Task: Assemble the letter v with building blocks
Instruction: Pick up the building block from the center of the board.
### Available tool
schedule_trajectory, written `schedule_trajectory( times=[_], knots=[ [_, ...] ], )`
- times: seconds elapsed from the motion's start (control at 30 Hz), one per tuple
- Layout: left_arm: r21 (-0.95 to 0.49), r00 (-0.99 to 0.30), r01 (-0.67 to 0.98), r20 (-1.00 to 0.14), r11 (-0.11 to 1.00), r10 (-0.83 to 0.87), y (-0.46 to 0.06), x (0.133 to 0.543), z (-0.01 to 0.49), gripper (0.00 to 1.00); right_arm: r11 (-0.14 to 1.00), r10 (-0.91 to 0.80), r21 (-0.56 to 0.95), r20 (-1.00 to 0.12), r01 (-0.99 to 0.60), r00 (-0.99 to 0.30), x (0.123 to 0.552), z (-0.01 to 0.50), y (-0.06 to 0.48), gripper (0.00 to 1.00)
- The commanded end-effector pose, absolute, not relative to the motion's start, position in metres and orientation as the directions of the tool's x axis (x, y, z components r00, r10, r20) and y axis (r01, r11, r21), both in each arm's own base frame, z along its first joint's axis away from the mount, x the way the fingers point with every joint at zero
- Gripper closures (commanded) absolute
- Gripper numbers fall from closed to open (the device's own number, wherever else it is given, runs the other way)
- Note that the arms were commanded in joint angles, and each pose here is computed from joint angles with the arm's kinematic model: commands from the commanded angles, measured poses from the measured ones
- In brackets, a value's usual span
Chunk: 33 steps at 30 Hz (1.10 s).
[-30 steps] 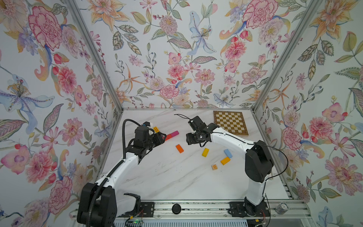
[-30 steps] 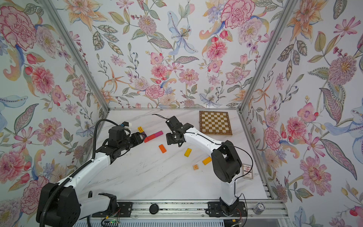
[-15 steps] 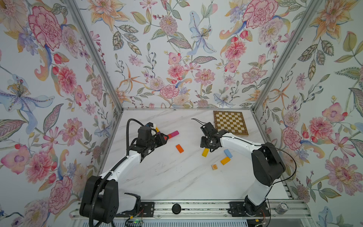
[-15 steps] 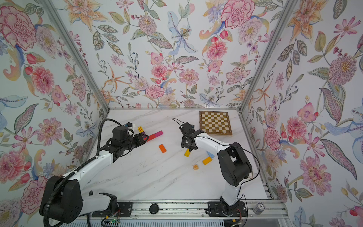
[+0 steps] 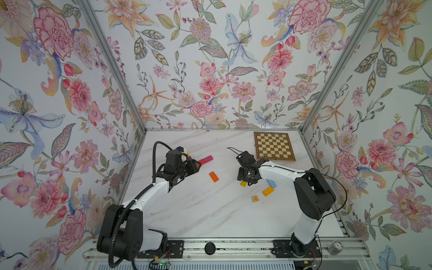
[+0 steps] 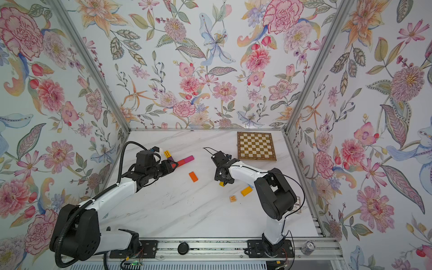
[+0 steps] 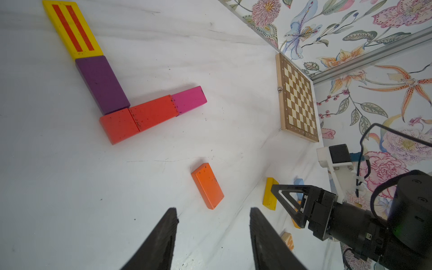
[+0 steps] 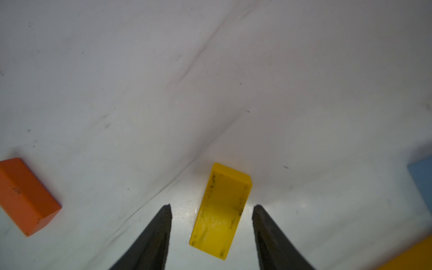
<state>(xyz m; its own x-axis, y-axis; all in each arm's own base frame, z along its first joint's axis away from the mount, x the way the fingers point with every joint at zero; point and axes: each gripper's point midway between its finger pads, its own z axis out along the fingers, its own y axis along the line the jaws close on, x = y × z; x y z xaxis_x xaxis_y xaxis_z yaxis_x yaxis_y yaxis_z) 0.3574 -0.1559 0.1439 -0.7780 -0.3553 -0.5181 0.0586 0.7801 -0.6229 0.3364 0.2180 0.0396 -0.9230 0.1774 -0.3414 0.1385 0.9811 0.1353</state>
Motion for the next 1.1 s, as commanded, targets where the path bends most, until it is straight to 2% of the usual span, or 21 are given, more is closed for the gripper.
schedule_trajectory(
  times=[0.0,0.23,0.33,0.47,0.6,0.83,1.07],
  knots=[
    [-0.619,-0.774,0.103,-0.541,0.778,-0.328,-0.164,0.362,0.154,0.47,0.979,0.199,0.109,-0.297,0.174,-0.934,0.324,0.022,0.213,0.42],
    [-0.617,-0.780,0.103,-0.537,0.780,-0.322,-0.166,0.361,0.152,0.47,0.977,0.208,0.103,-0.286,0.186,-0.935,0.317,0.018,0.212,0.48],
    [-0.615,-0.780,0.100,-0.537,0.782,-0.322,-0.165,0.361,0.151,0.47,0.979,0.198,0.100,-0.283,0.177,-0.938,0.316,0.017,0.214,0.56],
    [-0.615,-0.783,0.093,-0.532,0.783,-0.324,-0.165,0.360,0.148,0.47,0.981,0.191,0.098,-0.271,0.170,-0.943,0.313,0.014,0.216,0.72],
    [-0.613,-0.783,0.093,-0.532,0.784,-0.324,-0.165,0.360,0.148,0.47,0.984,0.175,0.090,-0.274,0.156,-0.946,0.312,0.015,0.215,0.76],
    [-0.610,-0.768,0.101,-0.550,0.786,-0.328,-0.164,0.361,0.155,0.48,0.995,-0.062,0.057,-0.325,-0.084,-0.944,0.318,0.041,0.239,0.76],
    [-0.613,-0.744,0.094,-0.566,0.784,-0.354,-0.160,0.362,0.161,0.48,0.932,-0.318,0.067,-0.314,-0.355,-0.895,0.300,0.056,0.292,0.77]
  ],
)
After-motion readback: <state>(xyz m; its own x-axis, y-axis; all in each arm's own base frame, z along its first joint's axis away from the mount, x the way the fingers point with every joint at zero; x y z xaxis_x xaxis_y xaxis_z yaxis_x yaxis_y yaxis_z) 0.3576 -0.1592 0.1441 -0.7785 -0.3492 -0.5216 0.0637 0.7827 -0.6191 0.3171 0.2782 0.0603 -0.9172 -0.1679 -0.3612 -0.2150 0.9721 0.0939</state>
